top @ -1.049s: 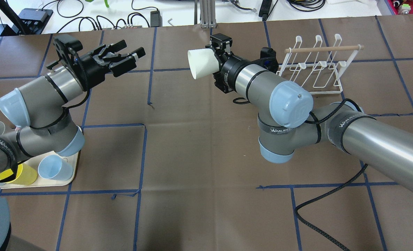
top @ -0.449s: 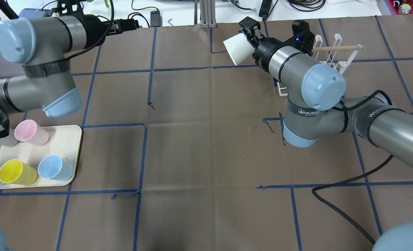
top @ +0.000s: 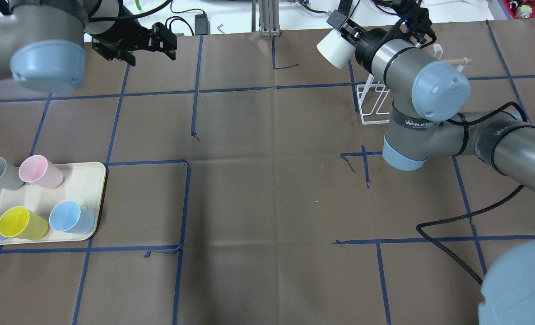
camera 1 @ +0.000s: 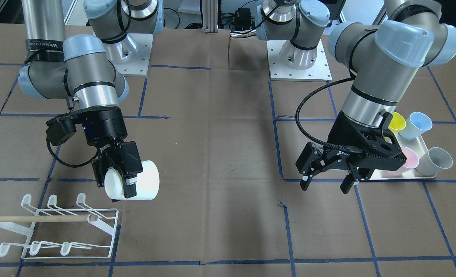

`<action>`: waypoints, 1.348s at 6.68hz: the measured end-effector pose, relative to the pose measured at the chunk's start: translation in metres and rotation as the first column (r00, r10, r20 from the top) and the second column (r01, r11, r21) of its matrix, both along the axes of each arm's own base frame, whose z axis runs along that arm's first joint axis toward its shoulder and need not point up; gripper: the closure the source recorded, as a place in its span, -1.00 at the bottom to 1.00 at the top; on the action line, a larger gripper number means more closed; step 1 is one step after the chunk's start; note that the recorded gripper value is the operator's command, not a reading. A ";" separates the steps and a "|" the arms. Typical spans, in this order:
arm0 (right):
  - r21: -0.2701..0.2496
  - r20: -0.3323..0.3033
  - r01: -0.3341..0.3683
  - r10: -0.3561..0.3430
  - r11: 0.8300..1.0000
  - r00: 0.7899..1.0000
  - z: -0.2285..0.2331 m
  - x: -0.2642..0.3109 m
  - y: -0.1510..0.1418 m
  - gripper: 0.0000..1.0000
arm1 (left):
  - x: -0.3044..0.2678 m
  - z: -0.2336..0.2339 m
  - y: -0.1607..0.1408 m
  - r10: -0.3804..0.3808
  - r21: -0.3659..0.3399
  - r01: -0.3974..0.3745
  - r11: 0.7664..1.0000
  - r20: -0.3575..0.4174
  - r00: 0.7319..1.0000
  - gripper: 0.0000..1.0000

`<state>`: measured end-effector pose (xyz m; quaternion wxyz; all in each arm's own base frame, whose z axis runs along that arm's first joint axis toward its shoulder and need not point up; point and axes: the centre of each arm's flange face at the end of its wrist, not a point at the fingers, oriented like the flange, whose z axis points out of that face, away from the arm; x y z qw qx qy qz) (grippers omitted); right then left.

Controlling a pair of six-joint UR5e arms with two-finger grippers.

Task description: Transfer IKEA cup to right arm and place on rack

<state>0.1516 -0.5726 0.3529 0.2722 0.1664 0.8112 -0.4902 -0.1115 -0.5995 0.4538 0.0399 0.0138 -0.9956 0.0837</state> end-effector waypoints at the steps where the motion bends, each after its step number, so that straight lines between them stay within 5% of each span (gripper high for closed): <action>1: -0.039 -0.131 -0.028 0.023 0.999 0.991 -0.002 -0.016 -0.011 0.72 | 0.001 0.020 0.015 -0.004 0.149 -0.002 0.989 0.036 0.999 -0.99; 3: -0.098 -0.345 -0.066 0.028 0.993 0.938 -0.001 -0.058 -0.036 0.72 | 0.002 0.038 0.043 -0.017 0.272 0.000 0.962 0.060 0.998 -0.99; 5: -0.120 -0.475 -0.102 0.033 0.988 0.879 -0.007 -0.075 -0.060 0.72 | 0.016 0.044 0.071 -0.031 0.287 0.013 0.958 0.057 0.998 -0.98; 7: -0.101 -0.520 -0.121 0.052 0.987 0.853 -0.029 -0.079 -0.074 0.72 | 0.075 0.037 0.122 -0.058 0.293 0.046 0.955 0.032 0.998 -0.97; 9: -0.074 -0.522 -0.116 0.060 0.991 0.851 -0.049 -0.086 -0.079 0.72 | 0.138 -0.003 0.172 -0.054 0.288 0.041 0.957 0.039 0.998 -0.97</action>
